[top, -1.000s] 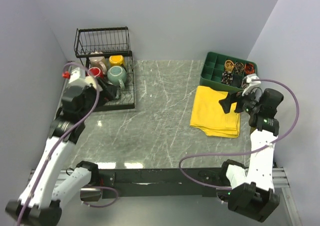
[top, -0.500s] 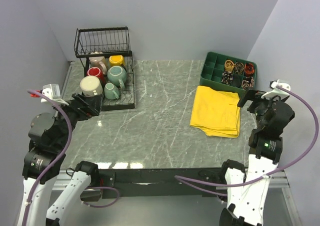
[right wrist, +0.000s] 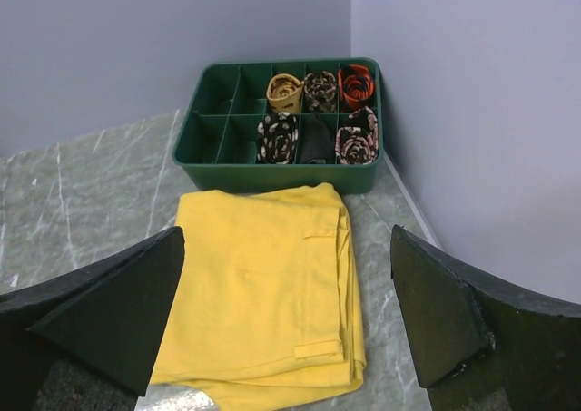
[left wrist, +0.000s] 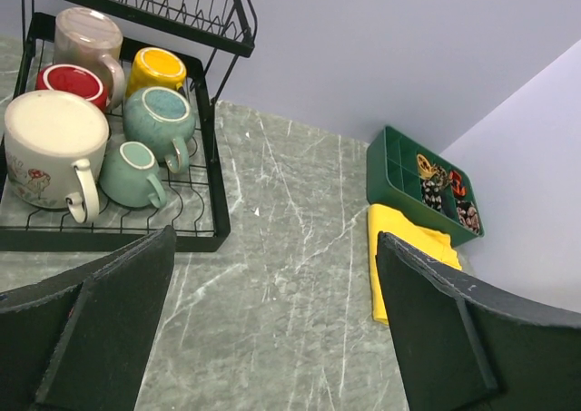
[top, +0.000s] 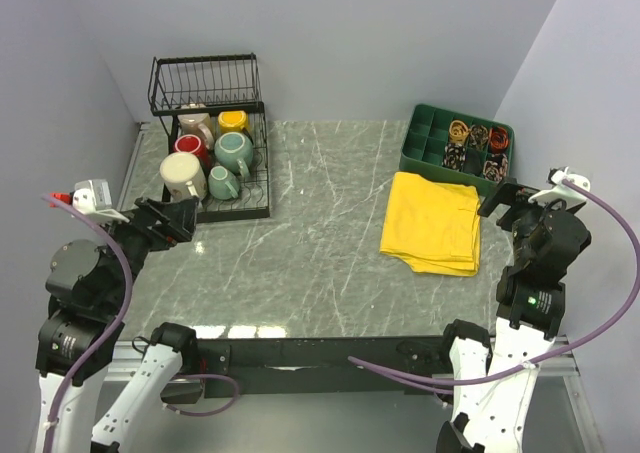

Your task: Load the cups into the dish rack

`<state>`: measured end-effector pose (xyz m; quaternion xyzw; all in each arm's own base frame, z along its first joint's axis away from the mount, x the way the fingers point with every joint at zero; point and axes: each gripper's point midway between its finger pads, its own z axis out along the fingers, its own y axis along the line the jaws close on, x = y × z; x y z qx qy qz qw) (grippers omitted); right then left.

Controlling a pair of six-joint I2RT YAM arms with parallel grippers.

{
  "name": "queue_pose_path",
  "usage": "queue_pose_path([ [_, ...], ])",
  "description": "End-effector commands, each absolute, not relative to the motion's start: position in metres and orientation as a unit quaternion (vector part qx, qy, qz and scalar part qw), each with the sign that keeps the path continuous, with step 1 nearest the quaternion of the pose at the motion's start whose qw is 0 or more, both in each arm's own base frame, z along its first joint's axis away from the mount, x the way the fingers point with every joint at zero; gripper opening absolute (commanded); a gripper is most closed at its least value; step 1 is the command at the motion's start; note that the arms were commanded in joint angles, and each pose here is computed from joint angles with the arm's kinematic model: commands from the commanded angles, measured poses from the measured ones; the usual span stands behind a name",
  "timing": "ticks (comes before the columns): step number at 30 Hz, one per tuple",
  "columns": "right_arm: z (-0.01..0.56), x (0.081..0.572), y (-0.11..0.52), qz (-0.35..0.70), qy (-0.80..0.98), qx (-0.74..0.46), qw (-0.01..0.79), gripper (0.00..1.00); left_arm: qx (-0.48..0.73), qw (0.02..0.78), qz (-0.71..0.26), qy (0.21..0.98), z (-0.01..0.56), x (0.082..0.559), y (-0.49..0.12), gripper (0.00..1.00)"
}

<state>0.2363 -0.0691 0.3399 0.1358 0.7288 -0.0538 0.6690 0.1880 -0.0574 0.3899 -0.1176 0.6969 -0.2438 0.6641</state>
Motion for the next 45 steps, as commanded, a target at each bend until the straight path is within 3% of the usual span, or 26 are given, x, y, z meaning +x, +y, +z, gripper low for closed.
queue_pose_path([
  [1,0.359,0.232,-0.068,-0.051,0.712,0.145,0.685,1.00,-0.120,0.679,-0.244,0.682,0.405,0.177,-0.052,0.96],
  [45,0.360,0.202,-0.061,-0.067,0.700,0.142,0.697,1.00,-0.124,0.712,-0.275,0.634,0.440,0.142,-0.045,0.96],
])
